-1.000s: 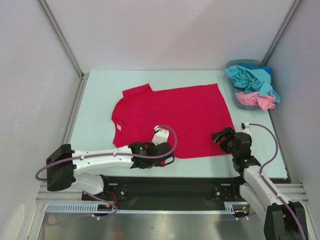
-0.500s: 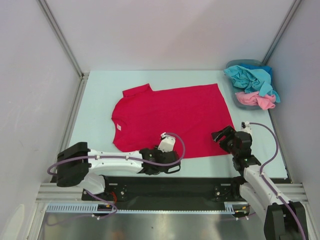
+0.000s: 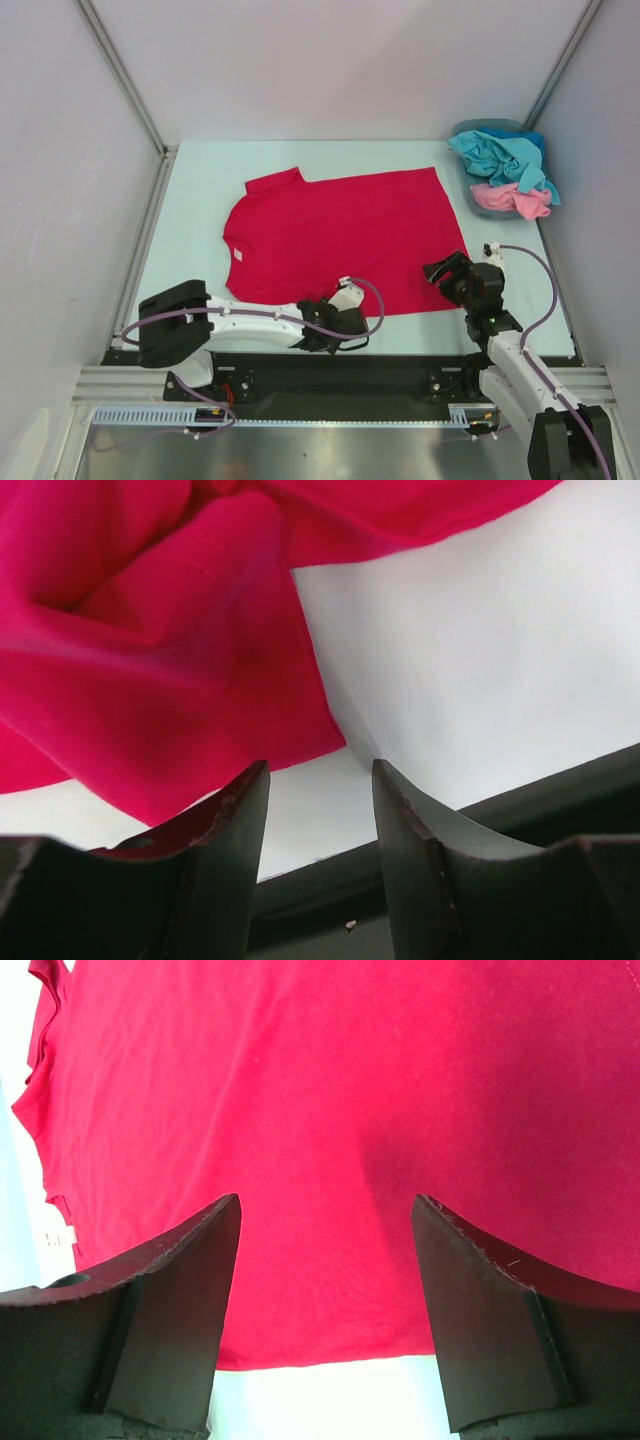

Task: Fold and stack the t-shirts
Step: Flatten the tshirt out

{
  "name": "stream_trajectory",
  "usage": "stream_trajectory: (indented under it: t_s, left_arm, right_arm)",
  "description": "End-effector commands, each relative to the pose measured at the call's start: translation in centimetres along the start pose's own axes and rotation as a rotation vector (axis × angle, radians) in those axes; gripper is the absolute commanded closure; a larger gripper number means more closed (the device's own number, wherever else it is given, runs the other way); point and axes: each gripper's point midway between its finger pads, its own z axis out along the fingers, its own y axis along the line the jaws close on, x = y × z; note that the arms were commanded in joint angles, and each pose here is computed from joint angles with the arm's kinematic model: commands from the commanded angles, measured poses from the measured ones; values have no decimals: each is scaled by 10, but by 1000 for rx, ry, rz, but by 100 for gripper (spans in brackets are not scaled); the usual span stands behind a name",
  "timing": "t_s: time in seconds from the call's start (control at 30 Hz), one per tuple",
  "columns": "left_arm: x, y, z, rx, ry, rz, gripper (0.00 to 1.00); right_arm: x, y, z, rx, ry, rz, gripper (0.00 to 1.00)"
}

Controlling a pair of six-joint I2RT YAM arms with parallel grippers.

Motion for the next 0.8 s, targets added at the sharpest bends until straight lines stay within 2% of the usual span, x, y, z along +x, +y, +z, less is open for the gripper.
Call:
stream_trajectory:
  t_s: [0.0, 0.57, 0.77]
  left_arm:
    - [-4, -5, -3, -20, 22, 56, 49]
    - [8, 8, 17, -127, 43, 129, 50]
    - [10, 11, 21, -46, 43, 33, 50]
  right_arm:
    - [-19, 18, -3, -46, -48, -12, 26]
    - [-19, 19, -9, -62, -60, -9, 26]
    - [-21, 19, -12, -61, -65, -16, 26]
